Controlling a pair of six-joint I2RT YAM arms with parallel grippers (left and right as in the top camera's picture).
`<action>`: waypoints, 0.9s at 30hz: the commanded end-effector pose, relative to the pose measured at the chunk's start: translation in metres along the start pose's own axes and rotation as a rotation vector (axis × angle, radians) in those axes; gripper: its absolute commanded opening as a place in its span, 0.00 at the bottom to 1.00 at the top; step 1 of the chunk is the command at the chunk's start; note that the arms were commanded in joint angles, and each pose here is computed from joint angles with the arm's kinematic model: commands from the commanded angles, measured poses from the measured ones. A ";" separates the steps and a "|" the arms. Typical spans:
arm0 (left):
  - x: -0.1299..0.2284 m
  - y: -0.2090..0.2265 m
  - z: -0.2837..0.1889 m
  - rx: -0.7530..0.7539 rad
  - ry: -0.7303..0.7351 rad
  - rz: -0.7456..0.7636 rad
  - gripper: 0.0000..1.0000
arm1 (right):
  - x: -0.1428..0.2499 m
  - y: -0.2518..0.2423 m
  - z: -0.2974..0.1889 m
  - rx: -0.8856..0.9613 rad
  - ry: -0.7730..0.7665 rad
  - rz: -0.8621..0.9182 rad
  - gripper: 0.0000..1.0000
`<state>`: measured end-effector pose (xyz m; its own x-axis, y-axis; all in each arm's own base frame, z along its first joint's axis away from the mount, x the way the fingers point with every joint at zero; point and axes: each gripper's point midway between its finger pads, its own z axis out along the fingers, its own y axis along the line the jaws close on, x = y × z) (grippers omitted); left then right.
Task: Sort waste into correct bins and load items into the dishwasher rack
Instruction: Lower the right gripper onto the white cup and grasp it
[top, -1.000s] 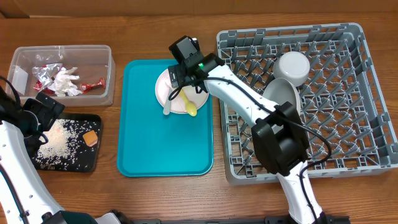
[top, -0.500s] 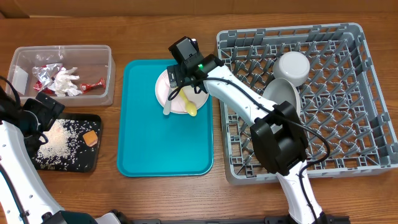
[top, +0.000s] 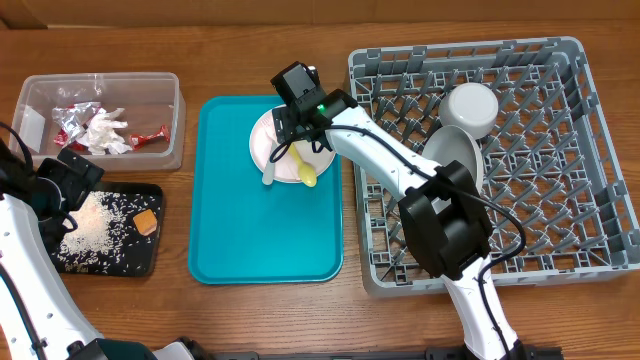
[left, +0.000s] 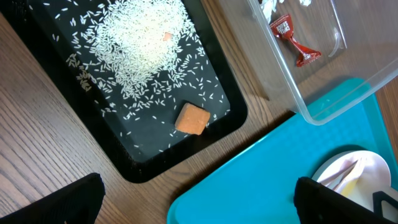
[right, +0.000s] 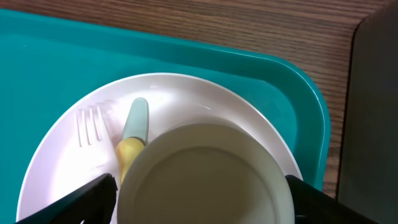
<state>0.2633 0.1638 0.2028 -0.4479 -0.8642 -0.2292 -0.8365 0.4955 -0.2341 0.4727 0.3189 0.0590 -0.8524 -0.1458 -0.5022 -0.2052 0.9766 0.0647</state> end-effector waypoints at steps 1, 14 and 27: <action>0.001 0.001 0.003 -0.001 0.007 0.019 1.00 | 0.004 -0.001 0.005 0.001 0.008 0.008 0.85; 0.001 0.001 0.003 0.000 0.007 0.019 1.00 | -0.002 0.000 0.003 -0.001 -0.007 0.010 0.58; 0.001 0.001 0.003 -0.001 0.007 0.019 1.00 | -0.051 -0.008 -0.048 0.035 -0.076 0.030 0.44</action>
<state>0.2633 0.1637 0.2028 -0.4479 -0.8642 -0.2290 -0.8363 0.4956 -0.2344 0.4770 0.3132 0.0935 -0.8525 -0.1428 -0.5029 -0.1851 0.9821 0.0350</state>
